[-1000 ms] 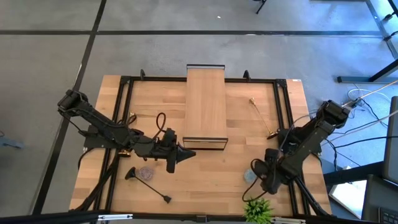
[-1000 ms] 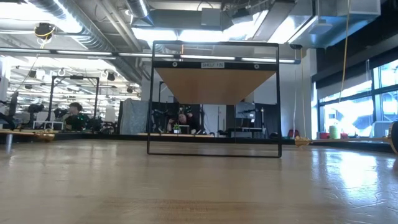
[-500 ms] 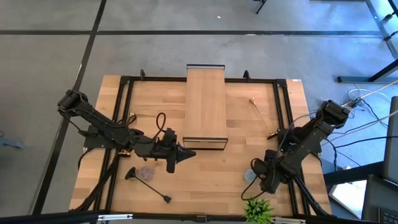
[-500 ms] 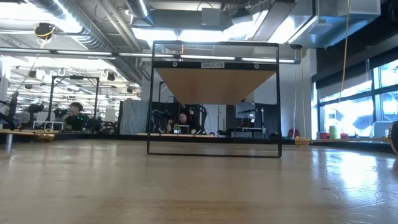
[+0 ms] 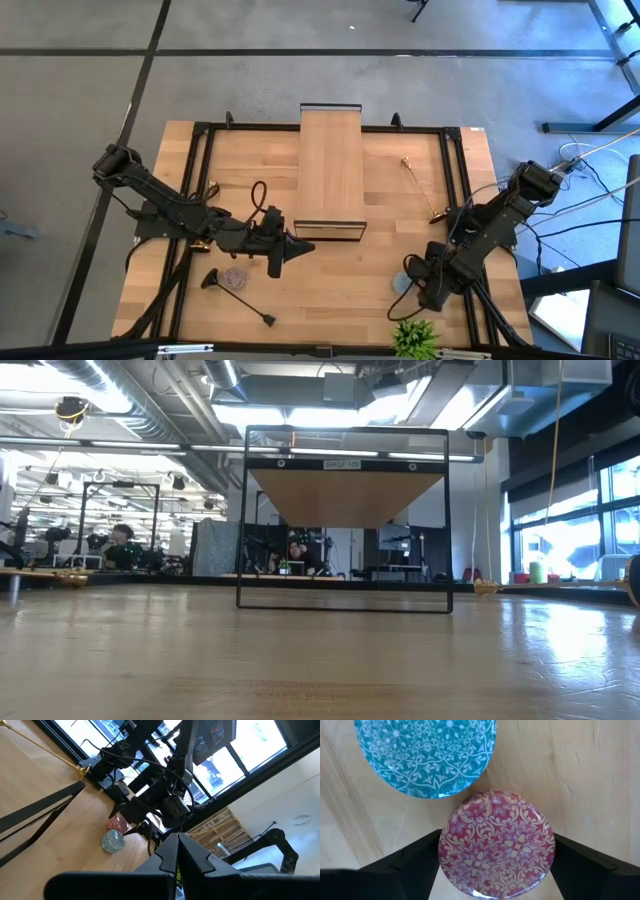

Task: Pick & Place candle stick holders
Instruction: Put the pink scented candle on the shelf

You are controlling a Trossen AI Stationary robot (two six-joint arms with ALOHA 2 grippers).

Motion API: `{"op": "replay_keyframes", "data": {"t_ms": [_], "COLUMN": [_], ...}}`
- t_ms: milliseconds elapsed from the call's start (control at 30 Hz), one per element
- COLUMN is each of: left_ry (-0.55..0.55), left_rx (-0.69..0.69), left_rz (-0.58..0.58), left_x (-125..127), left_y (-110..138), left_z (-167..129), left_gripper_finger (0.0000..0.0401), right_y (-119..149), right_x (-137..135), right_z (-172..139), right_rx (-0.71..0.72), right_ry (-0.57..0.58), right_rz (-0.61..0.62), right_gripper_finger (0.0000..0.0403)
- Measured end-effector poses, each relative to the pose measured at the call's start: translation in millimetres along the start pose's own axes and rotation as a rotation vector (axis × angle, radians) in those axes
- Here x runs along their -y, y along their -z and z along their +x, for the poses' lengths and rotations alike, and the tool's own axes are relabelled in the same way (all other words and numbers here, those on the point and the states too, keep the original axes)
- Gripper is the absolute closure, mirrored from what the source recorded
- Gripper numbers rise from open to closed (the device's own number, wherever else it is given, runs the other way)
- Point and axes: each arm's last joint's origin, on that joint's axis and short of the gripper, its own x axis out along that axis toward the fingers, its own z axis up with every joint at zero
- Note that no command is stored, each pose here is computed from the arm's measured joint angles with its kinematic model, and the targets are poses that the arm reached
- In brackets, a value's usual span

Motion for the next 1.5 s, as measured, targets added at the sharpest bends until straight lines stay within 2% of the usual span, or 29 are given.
{"op": "replay_keyframes", "data": {"t_ms": [300, 600, 833, 1167, 1500], "left_ry": [0.0, 0.005, 0.005, 0.006, 0.007], "left_rx": [0.0, -0.006, -0.006, -0.007, -0.007], "left_rz": [0.0, -0.007, -0.009, -0.001, 0.009], "left_x": [0, 0, 0, 0, 1], "left_y": [0, 0, 0, 0, 0], "left_z": [0, 0, 0, 0, 0], "left_gripper_finger": [0.0395, 0.0395, 0.0395, 0.0395, 0.0395], "right_y": [-1, -5, -10, -21, -47], "right_x": [1, 11, 11, 10, 4], "right_z": [0, 9, 7, -17, -59], "right_rx": [0.026, -0.019, -0.048, -0.113, -0.075], "right_ry": [0.013, -0.002, -0.007, 0.067, 0.069], "right_rz": [0.03, 0.116, 0.196, 0.254, 0.258], "right_gripper_finger": [0.0071, 0.01, 0.0102, 0.0103, 0.0104]}}
